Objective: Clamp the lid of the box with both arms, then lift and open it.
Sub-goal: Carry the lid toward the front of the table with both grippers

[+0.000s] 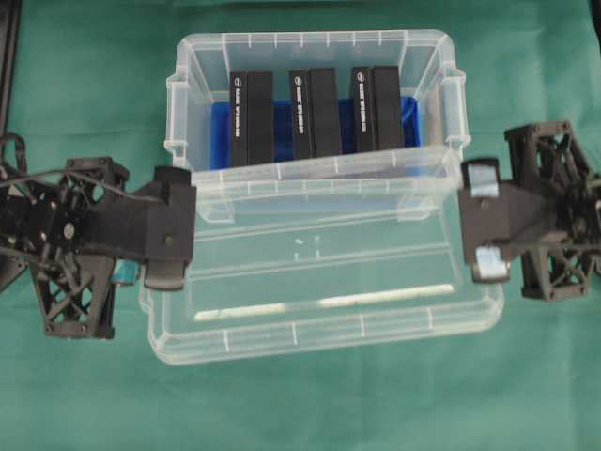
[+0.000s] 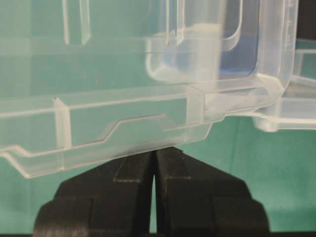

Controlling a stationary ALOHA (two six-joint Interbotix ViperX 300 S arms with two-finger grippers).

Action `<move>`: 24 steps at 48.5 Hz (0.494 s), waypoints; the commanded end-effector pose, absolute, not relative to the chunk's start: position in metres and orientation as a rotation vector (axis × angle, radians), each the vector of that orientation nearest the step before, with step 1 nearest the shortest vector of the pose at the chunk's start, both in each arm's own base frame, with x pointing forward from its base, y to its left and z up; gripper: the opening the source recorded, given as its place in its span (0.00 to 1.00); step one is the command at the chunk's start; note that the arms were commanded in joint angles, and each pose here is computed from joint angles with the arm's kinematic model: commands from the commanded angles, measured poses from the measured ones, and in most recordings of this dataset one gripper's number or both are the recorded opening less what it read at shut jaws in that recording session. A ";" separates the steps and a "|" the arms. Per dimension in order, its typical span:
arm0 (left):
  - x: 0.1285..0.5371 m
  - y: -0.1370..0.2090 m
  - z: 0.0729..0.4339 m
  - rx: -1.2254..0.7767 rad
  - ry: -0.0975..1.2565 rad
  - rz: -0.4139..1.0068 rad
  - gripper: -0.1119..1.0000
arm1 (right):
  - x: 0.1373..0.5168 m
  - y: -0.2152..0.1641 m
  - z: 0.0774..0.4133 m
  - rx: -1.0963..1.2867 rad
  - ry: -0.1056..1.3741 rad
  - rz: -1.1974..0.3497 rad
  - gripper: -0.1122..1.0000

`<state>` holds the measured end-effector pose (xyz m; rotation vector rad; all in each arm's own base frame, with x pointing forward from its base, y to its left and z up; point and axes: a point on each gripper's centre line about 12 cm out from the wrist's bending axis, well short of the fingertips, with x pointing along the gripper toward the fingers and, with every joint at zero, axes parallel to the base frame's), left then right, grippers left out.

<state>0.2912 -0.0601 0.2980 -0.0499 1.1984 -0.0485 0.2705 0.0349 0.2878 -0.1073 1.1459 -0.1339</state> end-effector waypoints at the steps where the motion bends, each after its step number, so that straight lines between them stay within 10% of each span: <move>1: 0.303 -0.061 0.324 -0.057 1.102 -0.048 0.11 | 0.281 0.046 0.308 -0.091 1.070 -0.126 0.11; 24: 0.301 -0.086 0.321 -0.093 1.119 -0.057 0.11 | 0.284 0.076 0.304 -0.088 1.101 -0.131 0.11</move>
